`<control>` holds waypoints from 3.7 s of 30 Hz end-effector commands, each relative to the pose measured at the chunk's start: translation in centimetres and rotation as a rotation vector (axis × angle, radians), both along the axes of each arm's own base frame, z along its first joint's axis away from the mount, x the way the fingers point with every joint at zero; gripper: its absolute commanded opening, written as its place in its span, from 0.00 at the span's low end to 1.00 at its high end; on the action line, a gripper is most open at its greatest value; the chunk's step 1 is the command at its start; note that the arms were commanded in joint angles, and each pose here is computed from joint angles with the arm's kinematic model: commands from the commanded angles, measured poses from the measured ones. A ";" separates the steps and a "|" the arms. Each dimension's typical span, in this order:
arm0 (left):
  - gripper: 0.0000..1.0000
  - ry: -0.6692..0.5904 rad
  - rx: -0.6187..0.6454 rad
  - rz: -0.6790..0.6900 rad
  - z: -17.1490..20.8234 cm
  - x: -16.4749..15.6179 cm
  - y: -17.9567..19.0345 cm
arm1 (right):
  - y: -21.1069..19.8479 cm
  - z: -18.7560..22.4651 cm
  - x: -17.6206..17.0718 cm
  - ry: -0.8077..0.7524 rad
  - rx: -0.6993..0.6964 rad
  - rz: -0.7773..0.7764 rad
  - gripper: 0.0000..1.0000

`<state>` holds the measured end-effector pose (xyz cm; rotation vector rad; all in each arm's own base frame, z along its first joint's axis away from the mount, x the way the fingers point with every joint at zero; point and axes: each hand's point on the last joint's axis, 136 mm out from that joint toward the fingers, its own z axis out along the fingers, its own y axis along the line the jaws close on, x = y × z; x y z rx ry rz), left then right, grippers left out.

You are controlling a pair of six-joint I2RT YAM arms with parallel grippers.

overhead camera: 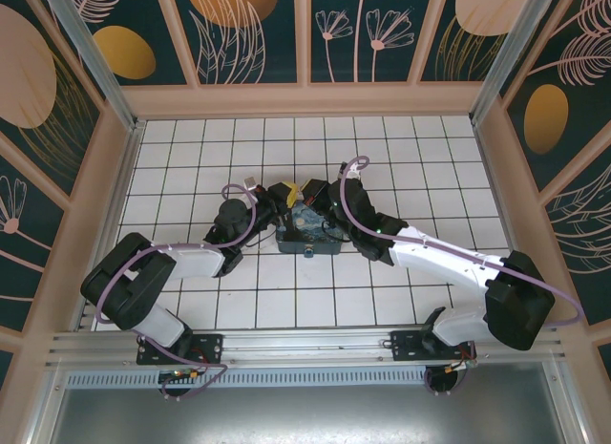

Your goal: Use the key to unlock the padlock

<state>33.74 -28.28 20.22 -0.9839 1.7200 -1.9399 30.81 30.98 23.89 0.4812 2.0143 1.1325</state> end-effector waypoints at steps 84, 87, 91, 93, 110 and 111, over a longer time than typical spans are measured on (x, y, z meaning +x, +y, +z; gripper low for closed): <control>0.00 -0.121 0.421 -0.398 0.6 -1.4 -6.0 | -2.3 -0.1 -3.3 -0.583 -0.118 0.614 0.00; 0.00 -0.125 0.417 -0.398 0.7 -1.4 -6.1 | -2.4 -0.2 -3.5 -0.578 -0.110 0.615 0.00; 0.00 -0.126 0.417 -0.400 0.7 -1.4 -6.1 | -2.9 -0.1 -3.7 -0.572 -0.091 0.598 0.00; 0.00 -0.127 0.418 -0.399 0.8 -1.4 -6.1 | -3.9 0.1 -3.2 -0.575 -0.087 0.562 0.27; 0.00 -0.130 0.420 -0.401 1.3 -1.2 -6.2 | -3.3 -0.7 -3.9 -0.546 -0.054 0.688 0.31; 0.00 -0.131 0.420 -0.400 1.3 -1.2 -6.2 | -3.3 -0.8 -3.9 -0.543 -0.055 0.690 0.31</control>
